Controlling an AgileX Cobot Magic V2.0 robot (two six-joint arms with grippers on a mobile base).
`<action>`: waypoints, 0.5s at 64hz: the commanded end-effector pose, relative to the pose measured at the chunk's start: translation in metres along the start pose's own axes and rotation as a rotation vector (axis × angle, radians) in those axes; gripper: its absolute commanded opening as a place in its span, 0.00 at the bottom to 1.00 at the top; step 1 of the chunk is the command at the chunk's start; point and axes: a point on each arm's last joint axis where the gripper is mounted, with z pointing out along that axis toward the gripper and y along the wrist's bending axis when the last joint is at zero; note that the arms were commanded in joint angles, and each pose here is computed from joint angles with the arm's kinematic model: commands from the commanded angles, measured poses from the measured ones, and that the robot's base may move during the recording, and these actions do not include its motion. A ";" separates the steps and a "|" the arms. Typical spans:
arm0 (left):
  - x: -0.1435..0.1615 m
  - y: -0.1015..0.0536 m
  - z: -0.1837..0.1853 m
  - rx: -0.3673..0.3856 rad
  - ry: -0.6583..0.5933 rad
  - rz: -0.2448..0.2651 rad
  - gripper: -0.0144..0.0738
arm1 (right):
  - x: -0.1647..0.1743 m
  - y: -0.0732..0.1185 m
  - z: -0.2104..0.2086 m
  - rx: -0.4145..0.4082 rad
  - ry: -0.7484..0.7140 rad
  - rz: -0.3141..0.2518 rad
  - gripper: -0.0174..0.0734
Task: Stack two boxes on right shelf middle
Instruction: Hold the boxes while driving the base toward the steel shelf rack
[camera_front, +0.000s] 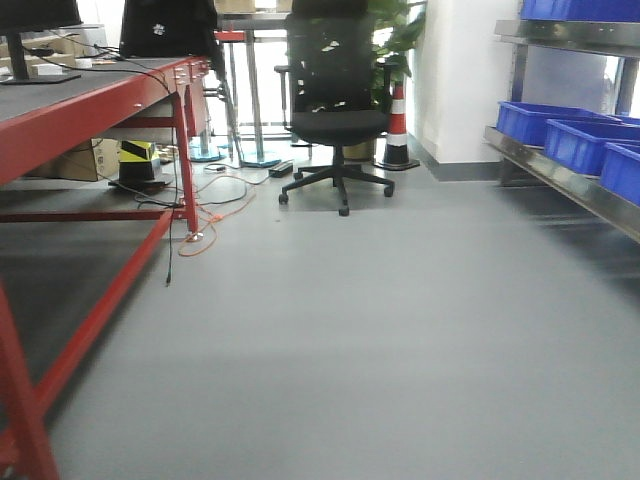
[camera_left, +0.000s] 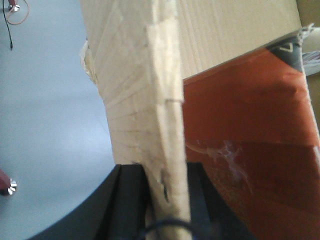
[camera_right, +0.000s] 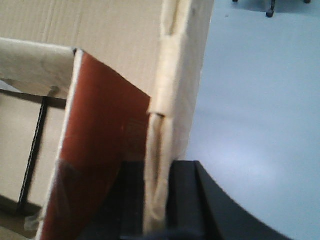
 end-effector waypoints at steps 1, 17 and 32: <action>-0.004 0.000 -0.014 -0.003 -0.069 0.008 0.04 | -0.006 -0.004 -0.008 0.047 -0.064 -0.032 0.02; -0.004 0.000 -0.014 -0.003 -0.069 0.008 0.04 | -0.006 -0.004 -0.008 0.047 -0.064 -0.032 0.02; -0.004 0.000 -0.014 -0.003 -0.069 0.008 0.04 | -0.006 -0.004 -0.008 0.047 -0.064 -0.032 0.02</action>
